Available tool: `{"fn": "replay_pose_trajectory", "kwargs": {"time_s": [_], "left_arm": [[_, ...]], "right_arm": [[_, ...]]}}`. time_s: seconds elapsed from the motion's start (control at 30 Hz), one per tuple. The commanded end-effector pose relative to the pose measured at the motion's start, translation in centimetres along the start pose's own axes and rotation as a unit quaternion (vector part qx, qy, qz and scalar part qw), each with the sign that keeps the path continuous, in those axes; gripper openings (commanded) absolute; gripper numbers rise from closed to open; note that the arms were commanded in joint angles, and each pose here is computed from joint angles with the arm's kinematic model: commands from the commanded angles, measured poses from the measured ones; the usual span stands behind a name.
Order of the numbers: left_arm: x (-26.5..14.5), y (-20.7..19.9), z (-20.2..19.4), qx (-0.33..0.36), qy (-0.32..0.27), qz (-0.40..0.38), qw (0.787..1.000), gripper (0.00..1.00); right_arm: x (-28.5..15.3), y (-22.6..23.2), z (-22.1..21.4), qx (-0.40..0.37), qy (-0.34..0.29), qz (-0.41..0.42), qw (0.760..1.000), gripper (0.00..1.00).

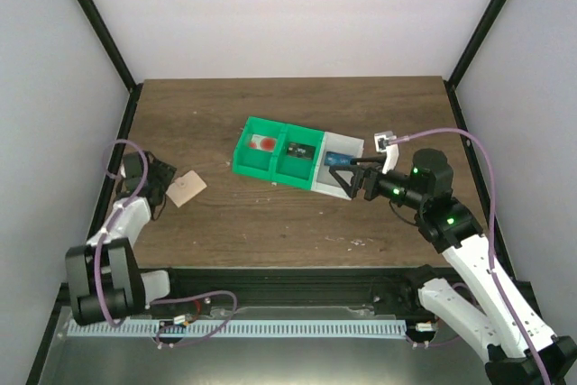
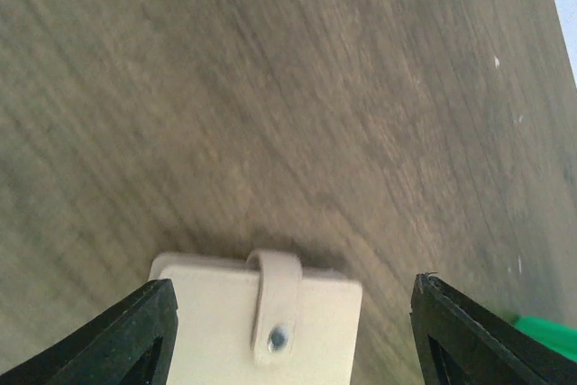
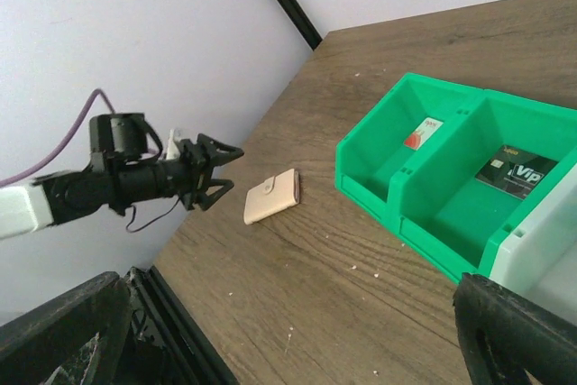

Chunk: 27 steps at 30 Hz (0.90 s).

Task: Take the credit cards out of the card holder

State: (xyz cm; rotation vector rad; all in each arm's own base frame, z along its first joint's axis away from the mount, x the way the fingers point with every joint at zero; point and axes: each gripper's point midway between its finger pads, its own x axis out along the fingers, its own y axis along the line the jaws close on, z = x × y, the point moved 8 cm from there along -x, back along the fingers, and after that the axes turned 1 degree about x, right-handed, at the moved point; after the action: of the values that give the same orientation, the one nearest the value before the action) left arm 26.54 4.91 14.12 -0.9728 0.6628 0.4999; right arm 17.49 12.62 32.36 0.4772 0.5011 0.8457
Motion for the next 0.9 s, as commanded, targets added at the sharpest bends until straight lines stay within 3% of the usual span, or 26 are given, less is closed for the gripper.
{"fn": "replay_pose_trajectory", "kwargs": {"time_s": [0.0,0.43,0.6,0.7,0.87], "left_arm": [[1.8,-2.1,2.7,0.015,-0.041,0.006,0.999,0.74],[6.9,-2.8,0.5,0.101,0.069,-0.003,0.992,0.70],[7.3,-3.0,-2.0,0.131,0.106,-0.003,0.986,0.71],[7.1,-2.2,-3.6,0.121,0.142,0.003,0.982,0.70],[5.4,-1.9,-5.6,0.114,0.156,-0.003,0.981,0.70]], "right_arm": [[-0.1,0.6,0.1,-0.009,0.004,0.021,1.000,1.00],[-0.3,0.8,0.1,0.000,-0.001,0.021,1.000,1.00],[0.0,0.4,-0.2,0.005,0.007,0.015,1.000,1.00],[-0.1,0.1,-0.2,0.002,0.008,-0.002,1.000,1.00],[-0.1,-0.2,-0.5,-0.004,0.010,-0.009,1.000,1.00]]}}
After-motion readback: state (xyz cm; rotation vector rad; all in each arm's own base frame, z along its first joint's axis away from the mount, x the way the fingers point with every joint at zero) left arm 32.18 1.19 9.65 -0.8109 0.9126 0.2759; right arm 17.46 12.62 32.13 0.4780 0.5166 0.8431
